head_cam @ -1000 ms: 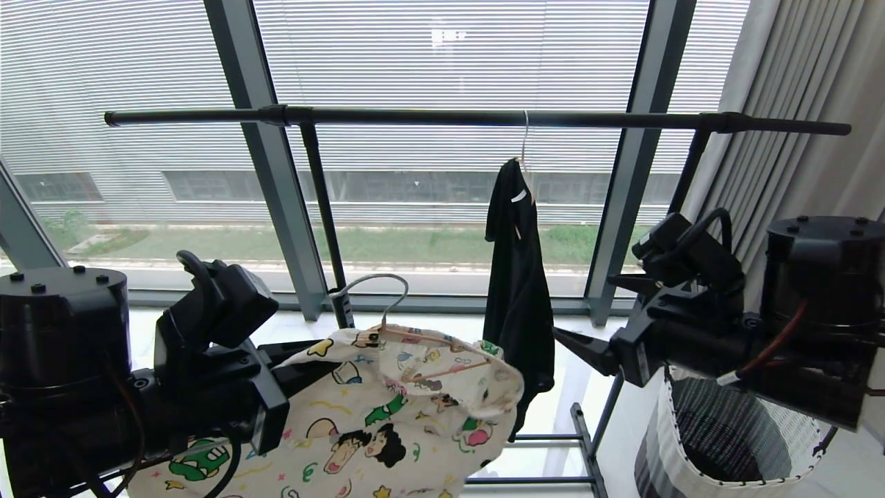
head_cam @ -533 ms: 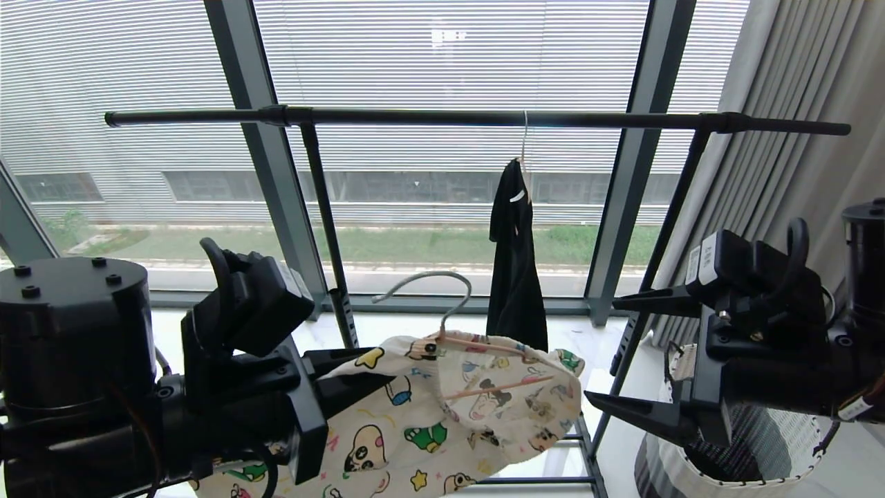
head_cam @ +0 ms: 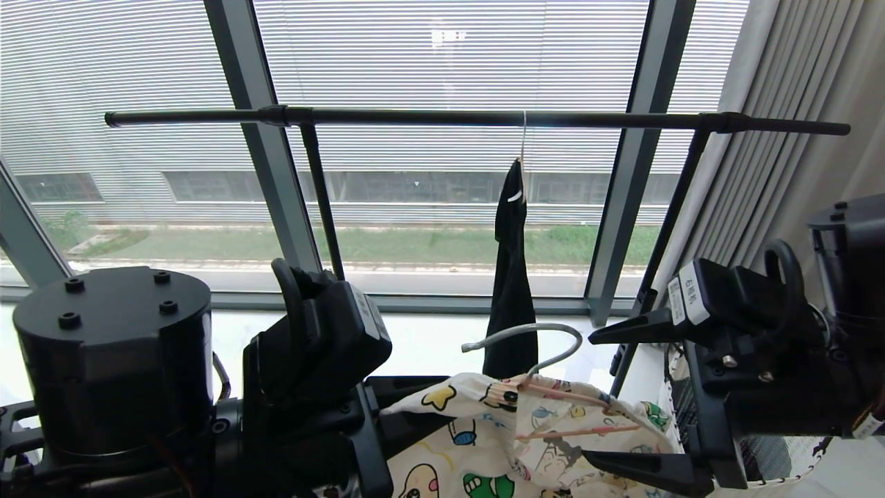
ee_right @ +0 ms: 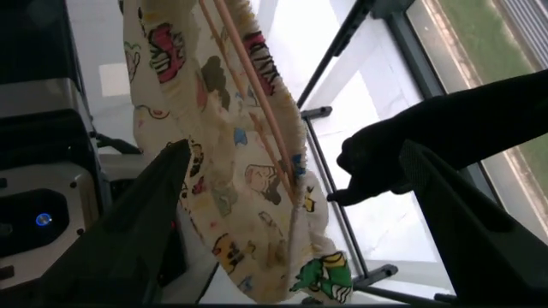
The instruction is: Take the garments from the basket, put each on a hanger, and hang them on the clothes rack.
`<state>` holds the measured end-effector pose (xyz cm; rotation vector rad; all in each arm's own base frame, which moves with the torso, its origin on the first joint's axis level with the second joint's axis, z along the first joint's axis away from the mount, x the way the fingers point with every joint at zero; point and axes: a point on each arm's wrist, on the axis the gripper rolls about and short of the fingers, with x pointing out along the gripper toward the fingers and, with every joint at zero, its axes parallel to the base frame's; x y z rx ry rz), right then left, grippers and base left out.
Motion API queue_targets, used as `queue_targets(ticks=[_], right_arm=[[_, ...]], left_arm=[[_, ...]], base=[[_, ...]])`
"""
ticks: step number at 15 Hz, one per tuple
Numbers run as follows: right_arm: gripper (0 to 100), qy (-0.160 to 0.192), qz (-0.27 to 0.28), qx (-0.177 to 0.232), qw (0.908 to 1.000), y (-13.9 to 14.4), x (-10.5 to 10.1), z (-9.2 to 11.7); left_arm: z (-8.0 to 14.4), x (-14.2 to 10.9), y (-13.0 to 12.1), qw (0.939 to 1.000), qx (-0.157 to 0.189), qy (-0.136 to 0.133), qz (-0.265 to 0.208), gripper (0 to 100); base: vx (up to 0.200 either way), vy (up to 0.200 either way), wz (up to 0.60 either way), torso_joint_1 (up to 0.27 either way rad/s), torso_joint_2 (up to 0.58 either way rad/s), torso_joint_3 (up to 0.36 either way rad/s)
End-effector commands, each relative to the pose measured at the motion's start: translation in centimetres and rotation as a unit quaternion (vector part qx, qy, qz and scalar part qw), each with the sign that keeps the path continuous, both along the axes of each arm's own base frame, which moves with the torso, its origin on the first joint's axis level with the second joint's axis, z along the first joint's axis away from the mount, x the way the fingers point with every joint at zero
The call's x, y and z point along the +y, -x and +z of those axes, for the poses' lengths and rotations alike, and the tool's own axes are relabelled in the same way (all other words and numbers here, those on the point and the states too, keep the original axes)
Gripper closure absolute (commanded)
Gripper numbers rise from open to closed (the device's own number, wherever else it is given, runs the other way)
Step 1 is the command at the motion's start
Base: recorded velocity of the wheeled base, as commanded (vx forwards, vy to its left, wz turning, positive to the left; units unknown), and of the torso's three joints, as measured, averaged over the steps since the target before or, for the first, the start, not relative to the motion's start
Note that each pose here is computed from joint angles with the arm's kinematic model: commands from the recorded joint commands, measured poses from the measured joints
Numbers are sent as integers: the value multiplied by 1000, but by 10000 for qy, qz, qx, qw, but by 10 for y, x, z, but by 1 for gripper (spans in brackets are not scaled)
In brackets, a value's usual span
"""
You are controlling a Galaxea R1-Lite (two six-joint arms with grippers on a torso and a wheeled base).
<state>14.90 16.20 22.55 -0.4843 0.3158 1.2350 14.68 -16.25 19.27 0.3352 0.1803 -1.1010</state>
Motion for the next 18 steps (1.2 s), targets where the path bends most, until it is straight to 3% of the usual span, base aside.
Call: queue_targets(ticks=[1, 9, 10, 18], right_arm=[[0, 154, 25, 142, 9998, -7, 8, -10], [0, 269, 105, 40, 9996, -18, 19, -22], [100, 236, 112, -10, 9997, -19, 20, -21], [100, 190, 122, -214, 9995, -18, 16, -16]], left_arm=[[1, -3, 3, 9999, -13, 7, -108, 100], [14, -1, 13, 9993, -204, 217, -231, 100], [14, -1, 13, 9993, -204, 217, -231, 100], [13, -1, 13, 9993, -207, 207, -233, 100]], base=[[0, 0, 0, 0, 0, 0], [0, 0, 0, 0, 0, 0], [0, 0, 0, 0, 0, 0], [0, 0, 0, 0, 0, 0]])
